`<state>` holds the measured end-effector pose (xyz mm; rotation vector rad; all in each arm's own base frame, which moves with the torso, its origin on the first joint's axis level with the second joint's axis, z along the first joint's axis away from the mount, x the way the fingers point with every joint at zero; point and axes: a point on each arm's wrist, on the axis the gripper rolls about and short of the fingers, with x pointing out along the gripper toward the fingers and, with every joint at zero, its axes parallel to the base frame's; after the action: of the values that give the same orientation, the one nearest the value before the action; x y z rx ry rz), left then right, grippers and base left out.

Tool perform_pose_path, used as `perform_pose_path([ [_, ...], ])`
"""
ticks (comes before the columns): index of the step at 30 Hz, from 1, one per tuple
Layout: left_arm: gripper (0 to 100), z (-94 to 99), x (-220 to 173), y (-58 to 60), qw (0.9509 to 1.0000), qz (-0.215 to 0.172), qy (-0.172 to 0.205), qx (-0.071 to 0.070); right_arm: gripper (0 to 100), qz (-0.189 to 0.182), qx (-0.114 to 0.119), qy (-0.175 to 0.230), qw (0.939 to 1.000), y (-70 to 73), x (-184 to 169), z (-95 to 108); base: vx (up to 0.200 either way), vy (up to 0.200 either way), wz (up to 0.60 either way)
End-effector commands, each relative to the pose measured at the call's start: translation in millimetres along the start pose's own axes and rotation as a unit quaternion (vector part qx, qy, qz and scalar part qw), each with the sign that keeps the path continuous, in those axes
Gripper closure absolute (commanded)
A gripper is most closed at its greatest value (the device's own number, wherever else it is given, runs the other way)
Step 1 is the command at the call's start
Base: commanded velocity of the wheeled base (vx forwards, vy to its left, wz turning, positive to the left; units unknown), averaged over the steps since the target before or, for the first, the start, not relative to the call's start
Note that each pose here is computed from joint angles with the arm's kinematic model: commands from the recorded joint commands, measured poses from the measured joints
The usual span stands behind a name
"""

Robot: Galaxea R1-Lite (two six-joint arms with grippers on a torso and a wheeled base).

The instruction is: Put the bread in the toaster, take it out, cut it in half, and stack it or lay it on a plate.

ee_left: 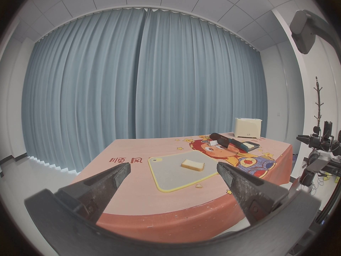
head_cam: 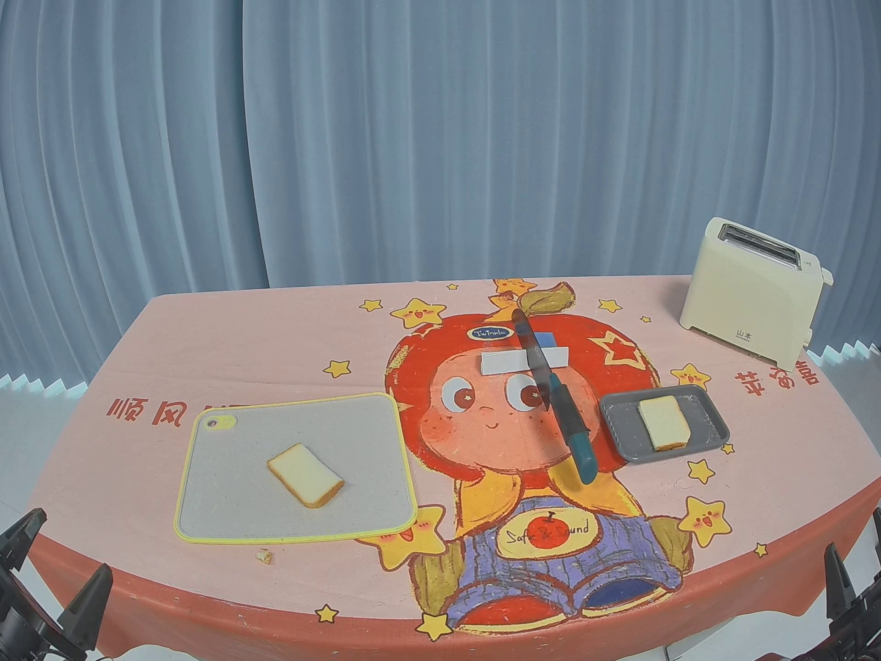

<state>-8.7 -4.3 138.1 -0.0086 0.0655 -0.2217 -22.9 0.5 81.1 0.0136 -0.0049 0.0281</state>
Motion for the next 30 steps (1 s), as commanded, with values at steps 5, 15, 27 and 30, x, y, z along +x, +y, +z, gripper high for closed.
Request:
perform_pose_path([
  [5,0,11.8,19.9,3.7,0.9984,-0.005,0.056,-0.012,0,0.001,0.0,0.0,1.0,-0.1,0.0,-5.2,0.0,0.0,0.0],
  [15,0,26.5,39.3,7.6,0.9953,-0.007,0.095,-0.02,0,0.001,0.0,0.0,1.0,-0.1,0.0,-5.2,0.0,0.0,0.0],
  [27,0,38.3,59.6,10.2,0.9906,-0.041,0.128,-0.027,0,0.001,0.0,0.0,1.0,-0.1,0.0,-5.2,0.0,0.0,0.0],
  [30,0,43.2,63.4,10.9,0.9905,-0.043,0.128,-0.027,0,0.001,0.0,0.0,1.0,-0.1,0.0,-5.2,0.0,0.0,0.0],
])
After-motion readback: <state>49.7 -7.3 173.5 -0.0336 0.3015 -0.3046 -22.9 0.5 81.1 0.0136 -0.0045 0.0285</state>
